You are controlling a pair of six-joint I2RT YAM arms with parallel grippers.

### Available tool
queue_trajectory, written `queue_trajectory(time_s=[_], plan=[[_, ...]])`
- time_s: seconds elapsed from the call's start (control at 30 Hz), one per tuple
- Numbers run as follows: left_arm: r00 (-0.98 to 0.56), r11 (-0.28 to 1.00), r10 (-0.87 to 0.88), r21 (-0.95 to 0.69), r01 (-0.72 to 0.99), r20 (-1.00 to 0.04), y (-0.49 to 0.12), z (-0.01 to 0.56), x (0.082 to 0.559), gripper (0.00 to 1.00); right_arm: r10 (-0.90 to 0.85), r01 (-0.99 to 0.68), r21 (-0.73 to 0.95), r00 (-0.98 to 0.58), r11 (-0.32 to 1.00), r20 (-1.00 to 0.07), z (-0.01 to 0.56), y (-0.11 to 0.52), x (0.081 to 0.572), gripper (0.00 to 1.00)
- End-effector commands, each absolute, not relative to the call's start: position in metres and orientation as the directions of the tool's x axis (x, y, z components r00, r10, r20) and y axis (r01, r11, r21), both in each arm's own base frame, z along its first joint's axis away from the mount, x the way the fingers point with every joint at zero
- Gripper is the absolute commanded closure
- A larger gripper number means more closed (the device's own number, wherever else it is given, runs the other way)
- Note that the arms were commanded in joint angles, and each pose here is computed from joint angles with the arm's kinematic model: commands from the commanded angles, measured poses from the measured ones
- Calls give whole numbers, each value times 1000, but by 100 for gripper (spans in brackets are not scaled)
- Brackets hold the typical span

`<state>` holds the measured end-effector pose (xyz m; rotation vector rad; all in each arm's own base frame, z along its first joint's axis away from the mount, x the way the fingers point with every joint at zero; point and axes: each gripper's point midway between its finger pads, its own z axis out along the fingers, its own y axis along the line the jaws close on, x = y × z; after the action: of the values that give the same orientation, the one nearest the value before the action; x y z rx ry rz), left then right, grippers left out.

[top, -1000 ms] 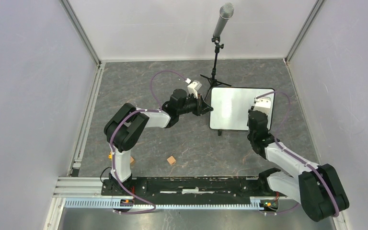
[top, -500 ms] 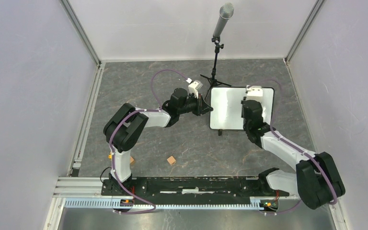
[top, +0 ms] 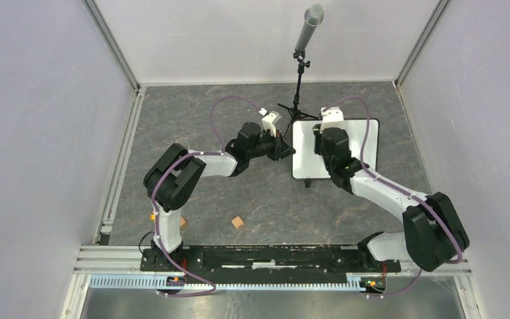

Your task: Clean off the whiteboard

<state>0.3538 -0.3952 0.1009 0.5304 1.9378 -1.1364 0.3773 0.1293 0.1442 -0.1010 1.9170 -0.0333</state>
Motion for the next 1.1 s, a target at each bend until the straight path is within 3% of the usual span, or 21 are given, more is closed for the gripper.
queue_trajectory(time_s=[0.0,0.1,0.4,0.63,0.83,1.07], plan=[[-558,538,16,-463,704,-830,-391,96,353,98,-21,94,-55,-328,994,-945,150,69,391,81],[-558,535,15,-465,706,-830,-391,96,353,98,35,182,-31,-349,983,-937,147,25,389,81],[-564,538,20,-467,702,-825,-392,93,353,98,120,153,59,-429,986,-896,140,-29,389,81],[-563,539,21,-465,703,-826,-391,93,353,98,87,16,89,-444,996,-892,145,-1,397,82],[-563,537,21,-466,703,-826,-392,94,353,98,-29,-70,4,-463,998,-886,154,42,405,82],[-562,541,22,-463,702,-827,-391,93,354,98,38,173,-53,-483,984,-875,160,-16,414,82]])
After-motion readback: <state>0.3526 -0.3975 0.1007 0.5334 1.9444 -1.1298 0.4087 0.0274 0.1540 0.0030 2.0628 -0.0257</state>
